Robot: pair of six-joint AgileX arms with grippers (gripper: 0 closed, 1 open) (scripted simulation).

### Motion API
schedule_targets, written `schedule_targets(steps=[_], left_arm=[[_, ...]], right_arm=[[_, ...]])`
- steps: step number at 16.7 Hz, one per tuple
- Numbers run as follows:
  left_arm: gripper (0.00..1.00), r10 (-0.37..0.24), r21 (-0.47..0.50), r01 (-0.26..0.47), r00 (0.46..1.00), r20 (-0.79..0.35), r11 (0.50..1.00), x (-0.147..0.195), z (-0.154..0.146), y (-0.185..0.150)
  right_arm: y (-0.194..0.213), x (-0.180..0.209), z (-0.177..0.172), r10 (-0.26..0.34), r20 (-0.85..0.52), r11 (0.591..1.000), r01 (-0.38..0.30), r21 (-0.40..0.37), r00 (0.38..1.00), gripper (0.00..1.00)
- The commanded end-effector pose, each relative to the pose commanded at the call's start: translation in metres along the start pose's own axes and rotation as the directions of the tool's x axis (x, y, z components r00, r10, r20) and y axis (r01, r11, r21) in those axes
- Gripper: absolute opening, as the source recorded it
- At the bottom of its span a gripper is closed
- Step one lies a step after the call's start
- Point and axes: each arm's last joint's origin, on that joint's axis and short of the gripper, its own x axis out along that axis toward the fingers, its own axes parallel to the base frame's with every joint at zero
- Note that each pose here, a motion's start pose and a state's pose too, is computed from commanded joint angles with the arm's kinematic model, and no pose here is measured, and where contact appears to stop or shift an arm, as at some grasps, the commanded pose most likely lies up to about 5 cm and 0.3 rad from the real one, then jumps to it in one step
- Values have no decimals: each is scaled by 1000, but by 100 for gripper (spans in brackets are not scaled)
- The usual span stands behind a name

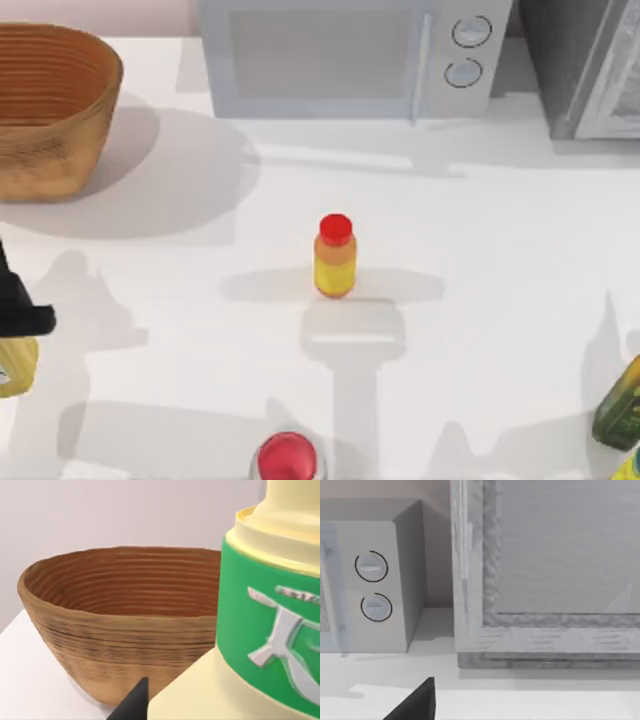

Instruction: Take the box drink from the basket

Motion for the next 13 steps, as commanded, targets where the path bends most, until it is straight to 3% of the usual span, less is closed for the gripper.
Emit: schedule_targets(steps=[7,13], left_arm=[[0,151,0,-151,988,25,989,30,53,-79],[0,326,-20,-326,944,40,945,29,49,-191]], right_arm=[[0,0,0,0,0,1000,0,0,1000,100],[0,0,0,0,0,1000,0,0,1000,100]])
